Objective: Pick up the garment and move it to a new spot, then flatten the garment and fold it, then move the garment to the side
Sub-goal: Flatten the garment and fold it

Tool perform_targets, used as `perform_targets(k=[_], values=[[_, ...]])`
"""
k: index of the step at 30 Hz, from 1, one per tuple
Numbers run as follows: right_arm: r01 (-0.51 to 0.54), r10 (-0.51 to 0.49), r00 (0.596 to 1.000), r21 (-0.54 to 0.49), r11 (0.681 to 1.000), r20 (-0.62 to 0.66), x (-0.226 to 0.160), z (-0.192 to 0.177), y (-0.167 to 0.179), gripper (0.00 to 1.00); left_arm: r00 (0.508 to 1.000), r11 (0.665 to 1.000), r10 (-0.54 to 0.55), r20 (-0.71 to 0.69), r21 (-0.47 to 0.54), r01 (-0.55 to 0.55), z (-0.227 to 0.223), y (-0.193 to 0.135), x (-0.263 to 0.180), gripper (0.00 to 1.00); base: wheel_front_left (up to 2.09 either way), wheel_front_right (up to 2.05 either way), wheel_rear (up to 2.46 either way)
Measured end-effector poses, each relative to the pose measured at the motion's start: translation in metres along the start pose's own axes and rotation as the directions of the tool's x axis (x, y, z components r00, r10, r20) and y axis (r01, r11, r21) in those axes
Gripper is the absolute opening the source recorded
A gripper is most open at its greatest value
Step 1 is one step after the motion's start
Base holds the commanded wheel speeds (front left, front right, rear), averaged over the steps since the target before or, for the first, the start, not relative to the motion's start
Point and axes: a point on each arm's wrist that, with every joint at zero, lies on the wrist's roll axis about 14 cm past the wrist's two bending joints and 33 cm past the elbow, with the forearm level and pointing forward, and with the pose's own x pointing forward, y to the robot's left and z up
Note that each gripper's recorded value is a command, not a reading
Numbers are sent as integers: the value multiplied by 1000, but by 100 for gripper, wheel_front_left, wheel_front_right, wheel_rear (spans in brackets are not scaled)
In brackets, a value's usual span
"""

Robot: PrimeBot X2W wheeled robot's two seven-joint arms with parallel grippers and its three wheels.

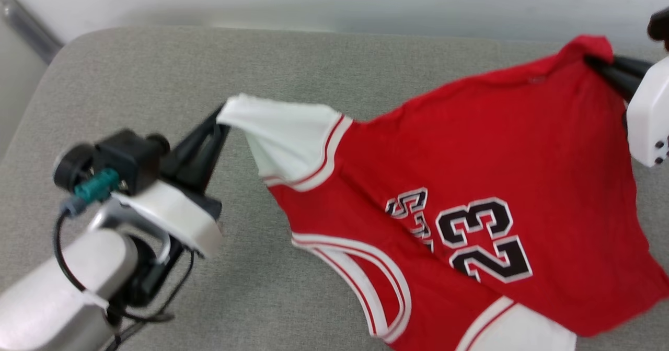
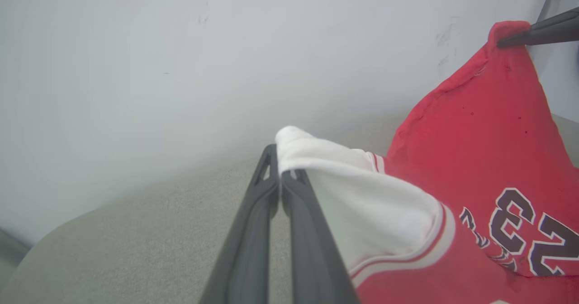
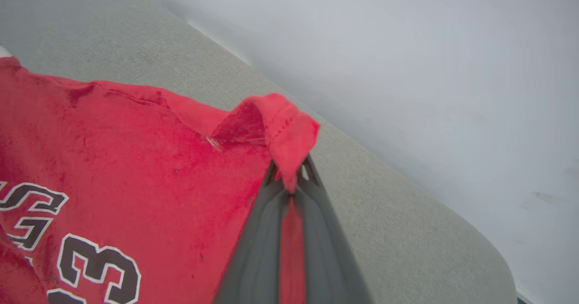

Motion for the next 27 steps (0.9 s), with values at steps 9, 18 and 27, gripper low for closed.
perform_targets(k=[9, 18, 27], values=[[135, -126, 969, -31, 990, 211, -2, 66, -42, 0, 974, 987, -71, 217, 155, 37, 98, 11, 68, 0, 0, 0, 0], [290, -255, 885, -34, 956, 391, 10, 138, -91, 0, 924, 964, -133, 359, 265, 36, 179, 15, 138, 0, 0, 0, 0], [400, -328, 792, -31, 916, 514, 18, 202, -126, 0, 865, 942, -163, 475, 336, -7, 257, 21, 190, 0, 0, 0, 0]])
